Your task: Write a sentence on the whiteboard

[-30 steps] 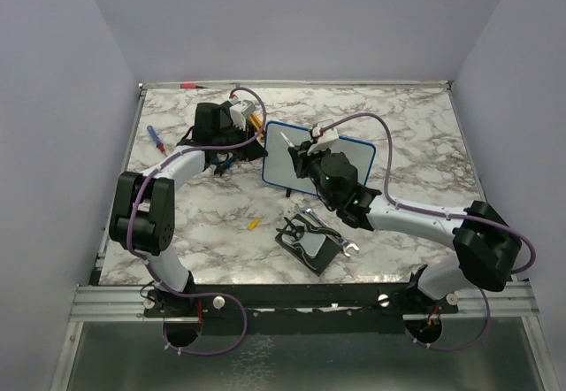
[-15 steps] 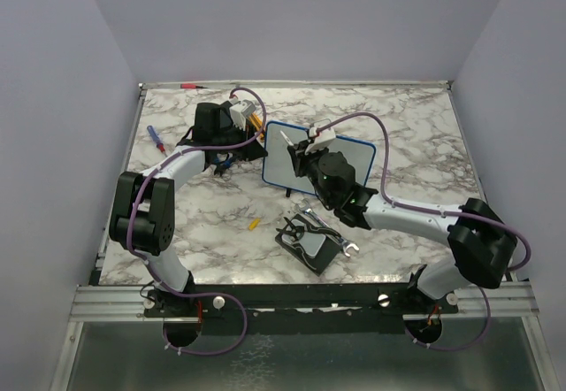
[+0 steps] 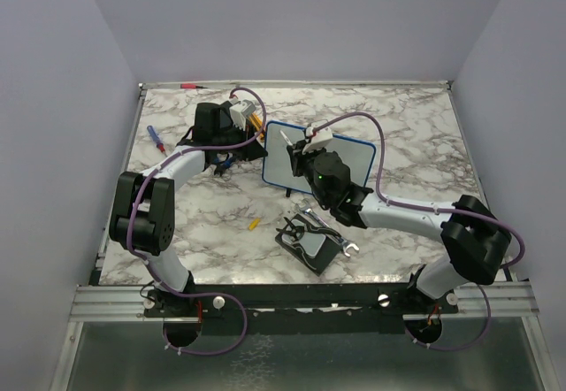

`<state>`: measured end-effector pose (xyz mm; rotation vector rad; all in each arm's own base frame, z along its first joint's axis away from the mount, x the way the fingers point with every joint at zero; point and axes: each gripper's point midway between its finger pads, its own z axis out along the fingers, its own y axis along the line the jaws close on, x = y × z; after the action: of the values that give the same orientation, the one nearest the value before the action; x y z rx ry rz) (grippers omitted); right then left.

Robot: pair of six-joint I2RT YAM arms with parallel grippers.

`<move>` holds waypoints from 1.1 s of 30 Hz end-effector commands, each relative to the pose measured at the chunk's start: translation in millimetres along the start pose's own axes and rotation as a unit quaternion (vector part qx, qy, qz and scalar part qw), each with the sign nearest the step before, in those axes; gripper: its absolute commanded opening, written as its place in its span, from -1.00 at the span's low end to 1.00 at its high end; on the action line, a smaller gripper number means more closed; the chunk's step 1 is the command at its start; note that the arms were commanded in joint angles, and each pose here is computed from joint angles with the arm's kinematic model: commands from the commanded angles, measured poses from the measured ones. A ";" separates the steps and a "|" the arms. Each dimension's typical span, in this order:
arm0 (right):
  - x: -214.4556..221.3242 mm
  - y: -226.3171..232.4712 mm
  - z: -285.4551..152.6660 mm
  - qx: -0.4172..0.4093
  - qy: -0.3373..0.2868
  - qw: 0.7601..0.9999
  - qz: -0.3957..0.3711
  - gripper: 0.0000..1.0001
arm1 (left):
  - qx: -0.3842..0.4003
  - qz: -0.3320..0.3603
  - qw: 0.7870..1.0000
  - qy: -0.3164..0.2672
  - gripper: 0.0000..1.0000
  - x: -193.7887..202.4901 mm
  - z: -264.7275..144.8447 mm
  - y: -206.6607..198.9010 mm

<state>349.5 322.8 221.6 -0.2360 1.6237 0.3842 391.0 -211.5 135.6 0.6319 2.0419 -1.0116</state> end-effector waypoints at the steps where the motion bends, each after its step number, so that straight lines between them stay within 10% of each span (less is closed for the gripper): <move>1: 10.1 -9.5 0.9 0.025 0.011 1.000 0.004 -0.99 | 0.008 0.029 0.999 -0.014 -0.69 -16.4 -3.4 -10.9; 33: 73.9 -4.8 -11.8 -0.001 0.090 0.996 0.019 -0.99 | 0.008 0.031 0.999 -0.016 -0.70 -18.6 -5.0 -11.8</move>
<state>334.6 327.0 173.1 -0.2376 1.7500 0.4556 391.5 -211.0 135.6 0.6336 2.0406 -1.0057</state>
